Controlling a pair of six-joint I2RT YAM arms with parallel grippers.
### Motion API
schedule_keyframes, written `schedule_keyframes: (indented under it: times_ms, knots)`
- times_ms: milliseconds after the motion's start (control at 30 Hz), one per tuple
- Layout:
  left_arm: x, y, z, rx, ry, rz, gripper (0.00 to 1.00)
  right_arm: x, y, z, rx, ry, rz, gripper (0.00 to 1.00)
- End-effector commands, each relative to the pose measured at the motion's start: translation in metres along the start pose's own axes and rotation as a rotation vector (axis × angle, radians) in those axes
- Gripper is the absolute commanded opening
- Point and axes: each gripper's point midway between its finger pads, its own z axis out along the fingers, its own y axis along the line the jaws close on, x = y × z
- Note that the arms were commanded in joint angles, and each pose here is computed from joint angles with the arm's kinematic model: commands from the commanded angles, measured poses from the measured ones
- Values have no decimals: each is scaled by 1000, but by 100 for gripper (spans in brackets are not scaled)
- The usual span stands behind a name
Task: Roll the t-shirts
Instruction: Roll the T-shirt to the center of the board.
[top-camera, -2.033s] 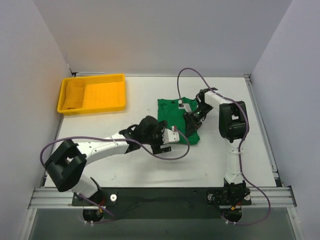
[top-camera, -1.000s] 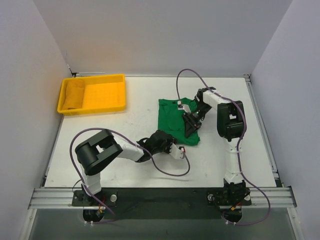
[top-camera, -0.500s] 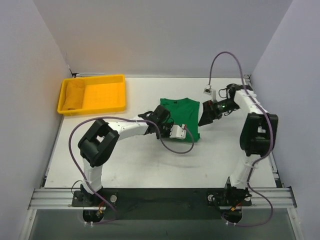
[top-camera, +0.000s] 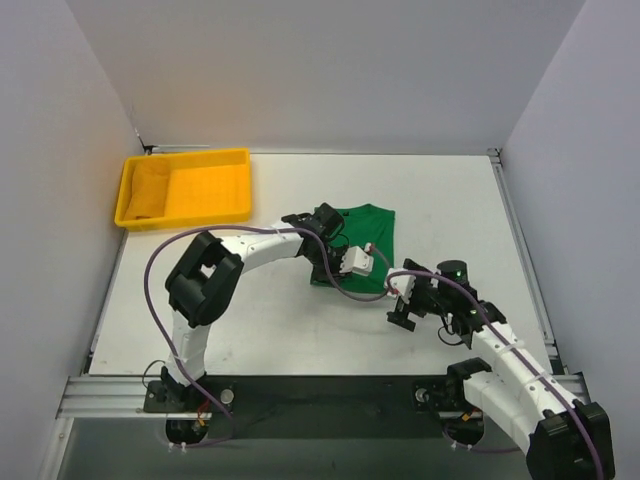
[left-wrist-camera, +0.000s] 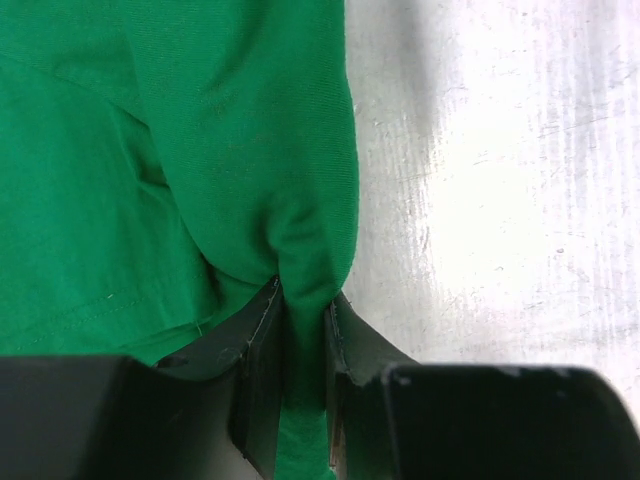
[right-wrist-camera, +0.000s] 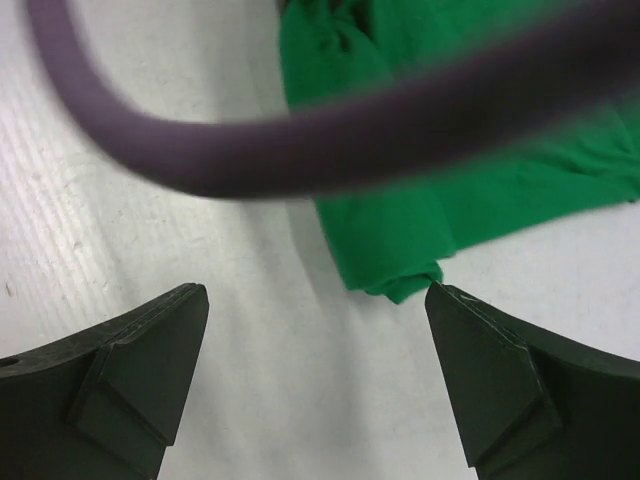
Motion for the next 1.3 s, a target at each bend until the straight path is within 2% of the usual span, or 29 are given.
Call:
schedule_keyframes:
  times_ms: [0,200,567,667,767,800,867,933,1033,1067,1167,1267]
  knots:
    - [7,-24,2,125,5,-79,0,-31,-9,7,46,-104,-257,96]
    - [2,-26,3,144,-13,-98,0,-30,6,30,-18,-114,-382,94]
    - [-5,-28,-7,185,-33,-122,0,-2,15,64,-123,-55,-485,88]
    - [-7,-27,-9,194,-38,-124,0,0,12,69,-135,-33,-492,78]
    - [-7,-32,-11,232,-35,-136,0,4,14,70,-184,15,-458,63]
    - [-10,-33,-14,249,-41,-137,0,4,15,70,-200,30,-446,53]
    - [-8,-35,-15,270,-31,-153,1,1,12,69,-208,56,-418,48]
    - [-14,-31,-18,277,-48,-162,1,-1,10,68,-186,61,-421,49]
    - [-20,-27,-21,287,-67,-192,1,-8,9,64,-206,69,-383,37]
    - [-22,-27,-23,290,-68,-211,2,-3,17,59,-244,102,-320,30]
    - [-30,-26,-25,301,-78,-261,3,-7,20,53,-282,130,-185,19]
    - [-38,-20,-26,306,-85,-364,5,-7,29,45,-348,156,-11,14]
